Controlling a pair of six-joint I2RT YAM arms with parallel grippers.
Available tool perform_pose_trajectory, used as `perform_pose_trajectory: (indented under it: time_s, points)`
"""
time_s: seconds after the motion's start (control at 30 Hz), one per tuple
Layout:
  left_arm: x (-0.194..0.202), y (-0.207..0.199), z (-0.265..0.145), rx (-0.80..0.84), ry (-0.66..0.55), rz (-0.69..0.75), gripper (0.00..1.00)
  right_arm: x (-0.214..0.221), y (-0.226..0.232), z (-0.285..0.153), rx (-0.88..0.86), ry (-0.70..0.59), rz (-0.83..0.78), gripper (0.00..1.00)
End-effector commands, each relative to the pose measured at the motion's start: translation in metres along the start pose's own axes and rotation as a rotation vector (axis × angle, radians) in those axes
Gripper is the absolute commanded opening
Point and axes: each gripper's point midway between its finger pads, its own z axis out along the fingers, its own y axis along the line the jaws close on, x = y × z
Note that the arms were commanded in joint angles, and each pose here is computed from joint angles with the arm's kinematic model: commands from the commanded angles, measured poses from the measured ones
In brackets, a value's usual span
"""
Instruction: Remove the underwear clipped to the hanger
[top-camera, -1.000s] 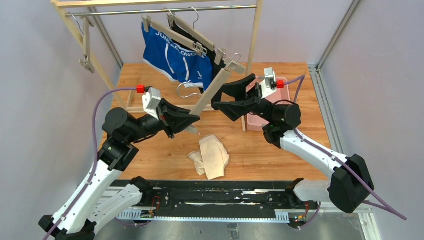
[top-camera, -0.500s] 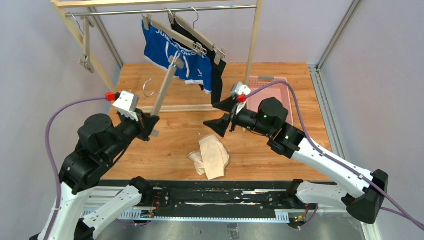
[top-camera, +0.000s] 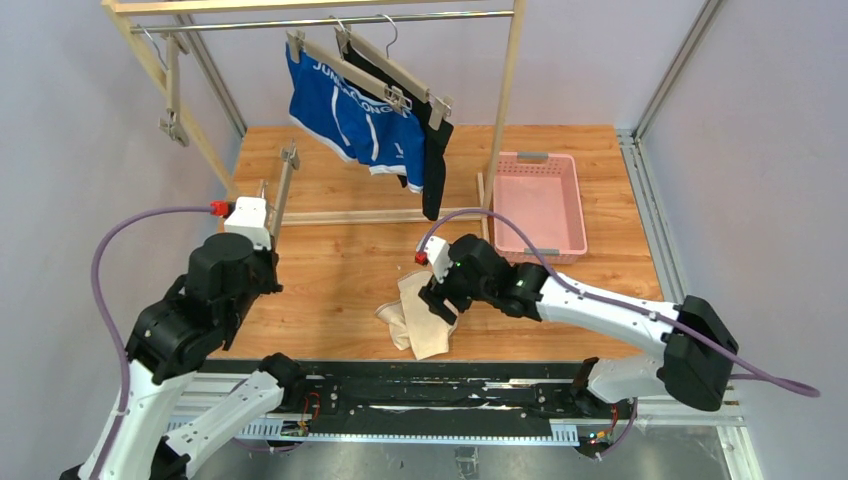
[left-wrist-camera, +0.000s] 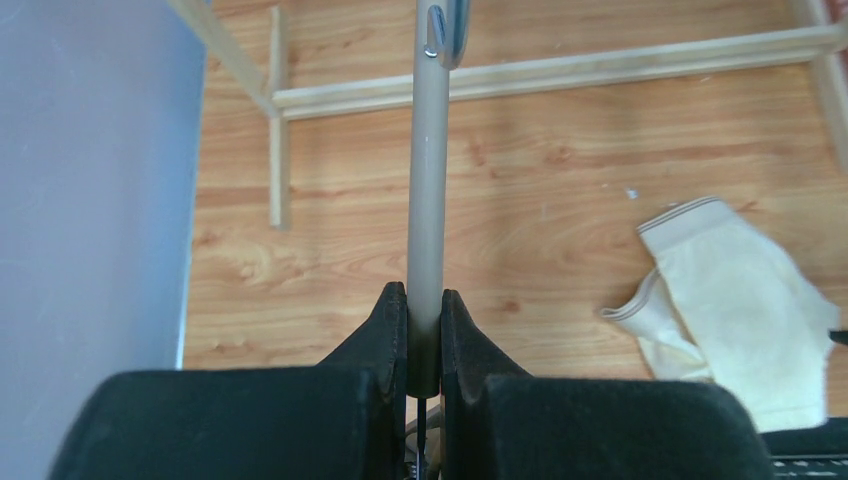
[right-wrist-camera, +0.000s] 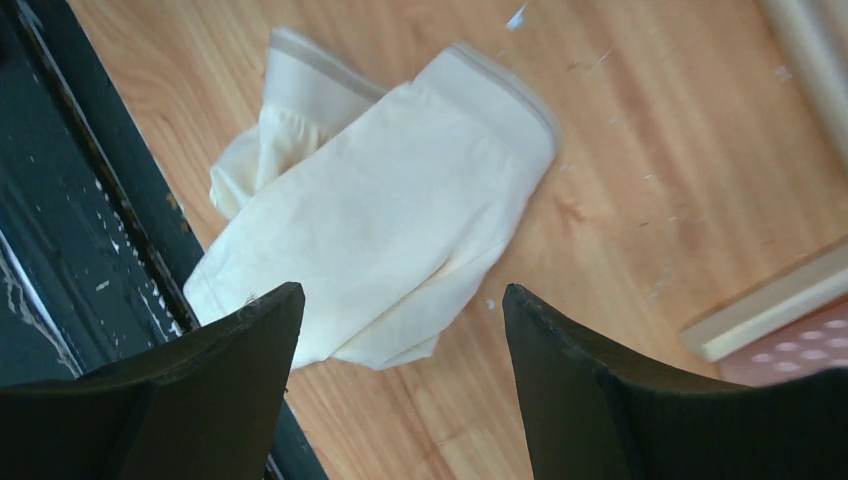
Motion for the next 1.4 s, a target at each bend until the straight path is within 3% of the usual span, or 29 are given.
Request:
perform_pose_trajectory:
  time_s: [0.0,0.17,0.47,0.6,0.83,1.1,1.37]
  points:
    - [-0.003,0.008,0.013,-0.088,-0.012,0.001,0.00,0.034,0.022,0.016,-0.039,0.096,0.028,0.75]
    - [-0.014,-0.006,0.021,-0.037,-0.056,-0.019,0.00,0.052,0.025,0.034,-0.022,0.139,0.078,0.75]
    - [-0.012,-0.016,0.047,-0.070,-0.010,-0.005,0.00,0.084,0.045,0.066,-0.101,0.257,0.158,0.74]
    - [-0.015,-0.026,0.058,-0.054,0.023,0.016,0.00,0.107,0.052,0.078,-0.122,0.353,0.188,0.53]
    - [-0.035,-0.038,0.063,-0.013,-0.010,-0.002,0.00,0.120,0.056,0.083,-0.118,0.399,0.223,0.01]
    - [-0.039,-0.016,0.061,-0.130,0.010,0.006,0.00,0.080,0.032,0.045,-0.004,0.332,0.174,0.00]
    - [-0.037,0.025,0.077,-0.197,0.079,-0.073,0.00,0.013,-0.036,-0.068,0.352,0.113,0.119,0.00]
